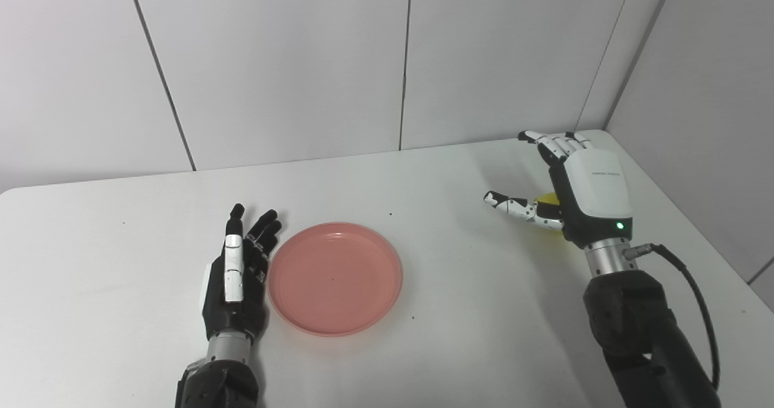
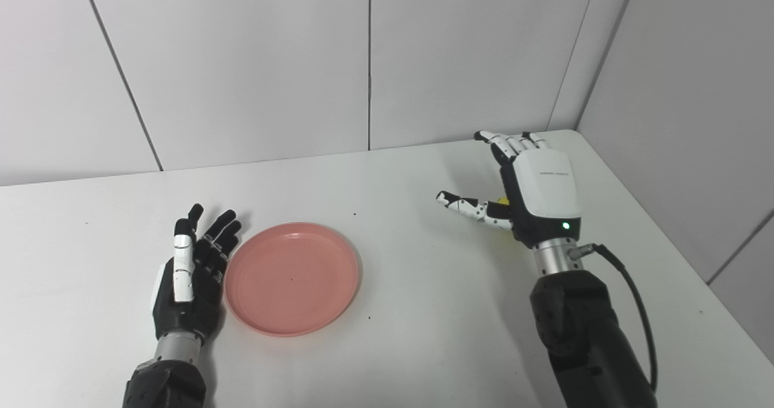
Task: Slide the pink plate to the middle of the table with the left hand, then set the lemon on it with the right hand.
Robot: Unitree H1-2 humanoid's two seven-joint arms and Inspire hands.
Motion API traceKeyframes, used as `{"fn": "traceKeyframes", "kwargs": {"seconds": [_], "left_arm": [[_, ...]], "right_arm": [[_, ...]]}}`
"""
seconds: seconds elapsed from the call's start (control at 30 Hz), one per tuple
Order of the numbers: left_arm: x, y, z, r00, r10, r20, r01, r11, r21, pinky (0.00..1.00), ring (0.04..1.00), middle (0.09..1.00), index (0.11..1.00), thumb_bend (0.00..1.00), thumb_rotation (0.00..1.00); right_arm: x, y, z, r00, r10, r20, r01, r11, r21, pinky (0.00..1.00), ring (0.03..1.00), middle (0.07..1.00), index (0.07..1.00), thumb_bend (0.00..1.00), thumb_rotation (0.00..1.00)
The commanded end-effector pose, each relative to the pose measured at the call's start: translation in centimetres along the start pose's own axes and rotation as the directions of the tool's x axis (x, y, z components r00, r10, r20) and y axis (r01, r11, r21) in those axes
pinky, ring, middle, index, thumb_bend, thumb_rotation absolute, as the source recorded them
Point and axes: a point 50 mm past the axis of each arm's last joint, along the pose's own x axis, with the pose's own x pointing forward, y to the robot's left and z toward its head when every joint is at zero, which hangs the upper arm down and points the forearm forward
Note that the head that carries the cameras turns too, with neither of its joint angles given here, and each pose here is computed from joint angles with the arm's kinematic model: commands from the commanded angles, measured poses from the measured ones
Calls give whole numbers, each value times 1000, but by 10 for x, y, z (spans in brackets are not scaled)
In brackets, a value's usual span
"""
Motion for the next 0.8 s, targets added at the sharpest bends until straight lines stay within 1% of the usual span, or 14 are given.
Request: {"fn": "traceKeyframes", "kwargs": {"seconds": [0.0, 0.07, 0.2, 0.43, 0.57, 0.63, 0.67, 0.73, 0.77], "left_arm": [[0, 4, -6, 999, 13, -35, -13, 1000, -1, 940, 851, 811, 978, 707, 796], [-1, 4, -5, 999, 11, -39, -11, 1000, 1, 951, 856, 814, 980, 713, 798], [-2, 5, -5, 999, 7, -42, -7, 1000, 5, 966, 868, 829, 989, 709, 812], [-2, 8, -6, 999, 7, -44, -6, 1000, 5, 948, 862, 822, 984, 708, 809], [-2, 8, -5, 999, 5, -41, -5, 1000, 4, 951, 865, 828, 986, 713, 807], [-3, 8, -5, 999, 2, -41, -1, 1000, 9, 952, 866, 829, 989, 712, 812], [-3, 8, -5, 999, 0, -41, 0, 1000, 12, 958, 867, 831, 990, 712, 818], [-3, 8, -5, 999, -1, -41, 2, 1000, 15, 963, 867, 832, 991, 713, 823], [-3, 8, -5, 999, -1, -42, 1, 1000, 15, 963, 866, 833, 991, 711, 824]], "right_arm": [[17, -17, -5, 997, -76, -29, 75, 996, -40, 827, 751, 760, 746, 849, 852], [18, -17, -11, 996, -74, -58, 71, 996, -58, 817, 746, 756, 742, 845, 836], [20, -15, -20, 994, -76, -83, 69, 995, -76, 789, 729, 742, 729, 838, 802], [26, -11, -30, 994, -59, -88, 48, 991, -128, 758, 714, 735, 722, 847, 812], [31, -9, -34, 995, -49, -87, 37, 990, -133, 725, 710, 731, 717, 848, 790], [34, -7, -37, 995, -41, -92, 30, 993, -115, 683, 700, 725, 713, 851, 774], [35, -6, -40, 995, -37, -94, 27, 994, -106, 634, 687, 720, 709, 851, 766], [35, -4, -43, 994, -26, -102, 16, 995, -98, 570, 668, 719, 707, 851, 762], [35, -3, -44, 994, -20, -106, 10, 995, -96, 554, 662, 720, 707, 850, 762]]}}
